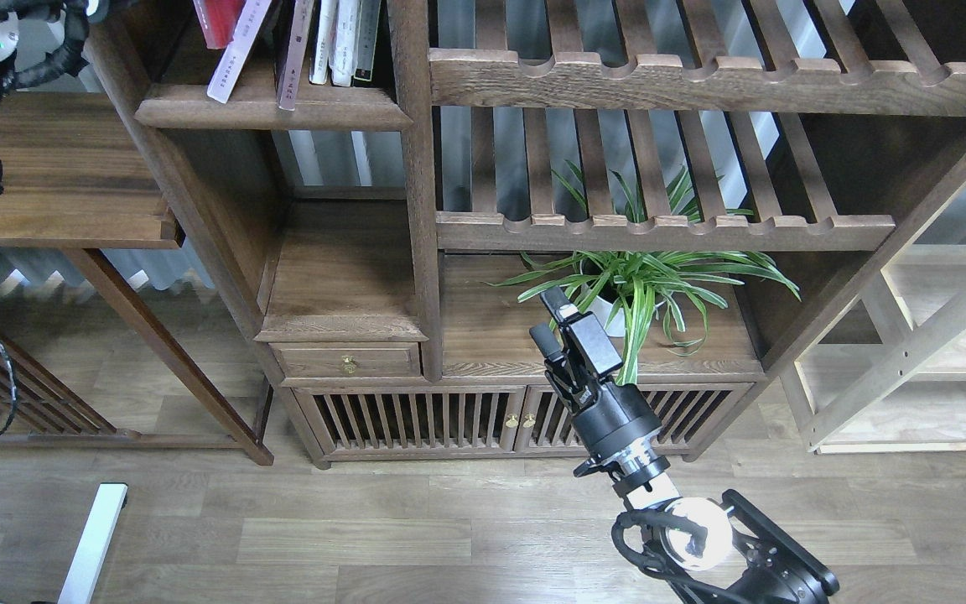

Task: Organize books on shelf
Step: 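Push the red book onto the upper shelf beside the standing books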

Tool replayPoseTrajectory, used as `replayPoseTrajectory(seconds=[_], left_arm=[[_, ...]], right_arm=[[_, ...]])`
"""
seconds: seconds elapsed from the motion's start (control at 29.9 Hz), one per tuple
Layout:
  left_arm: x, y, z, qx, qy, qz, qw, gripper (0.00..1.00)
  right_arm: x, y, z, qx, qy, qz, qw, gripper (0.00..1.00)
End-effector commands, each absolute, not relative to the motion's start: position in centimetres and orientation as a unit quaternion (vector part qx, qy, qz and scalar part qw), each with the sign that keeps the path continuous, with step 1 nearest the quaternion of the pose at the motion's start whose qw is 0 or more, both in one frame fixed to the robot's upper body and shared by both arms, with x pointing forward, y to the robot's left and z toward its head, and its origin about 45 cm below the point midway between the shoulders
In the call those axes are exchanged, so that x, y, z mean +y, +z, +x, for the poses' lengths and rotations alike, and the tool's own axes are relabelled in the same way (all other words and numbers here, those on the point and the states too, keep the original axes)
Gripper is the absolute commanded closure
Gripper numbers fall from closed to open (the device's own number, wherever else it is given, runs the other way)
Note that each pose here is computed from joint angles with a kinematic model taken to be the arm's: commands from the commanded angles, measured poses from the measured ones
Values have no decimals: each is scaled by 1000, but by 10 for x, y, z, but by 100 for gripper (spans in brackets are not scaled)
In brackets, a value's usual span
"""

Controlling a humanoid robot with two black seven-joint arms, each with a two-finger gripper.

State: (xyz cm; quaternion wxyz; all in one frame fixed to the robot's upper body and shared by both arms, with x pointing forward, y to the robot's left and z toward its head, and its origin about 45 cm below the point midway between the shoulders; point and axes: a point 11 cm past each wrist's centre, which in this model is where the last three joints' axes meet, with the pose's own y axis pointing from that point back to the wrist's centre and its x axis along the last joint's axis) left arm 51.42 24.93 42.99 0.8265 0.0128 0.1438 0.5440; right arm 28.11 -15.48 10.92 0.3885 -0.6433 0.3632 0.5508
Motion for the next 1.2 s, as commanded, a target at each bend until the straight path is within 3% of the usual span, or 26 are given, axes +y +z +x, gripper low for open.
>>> replayPoseTrajectory(seconds=[0.0,0.23,0.57,0.74,0.84,1.17], left_arm=[[247,427,514,146,544,17,826,72],[227,425,514,155,529,11,835,65],[233,413,513,163,533,18,830,40],[237,399,513,172,538,26,825,13],[237,398,513,176,541,24,822,4],[237,413,512,192,532,-14,824,1]], right_arm=[[-155,109,281,363,551,-643,389,0],[-155,106,278,365,554,-641,386,0],[-156,102,274,369,557,-636,385,0],[-156,102,274,369,557,-636,386,0],[-156,102,274,369,557,-636,386,0],[-156,101,272,370,559,-635,385,0]])
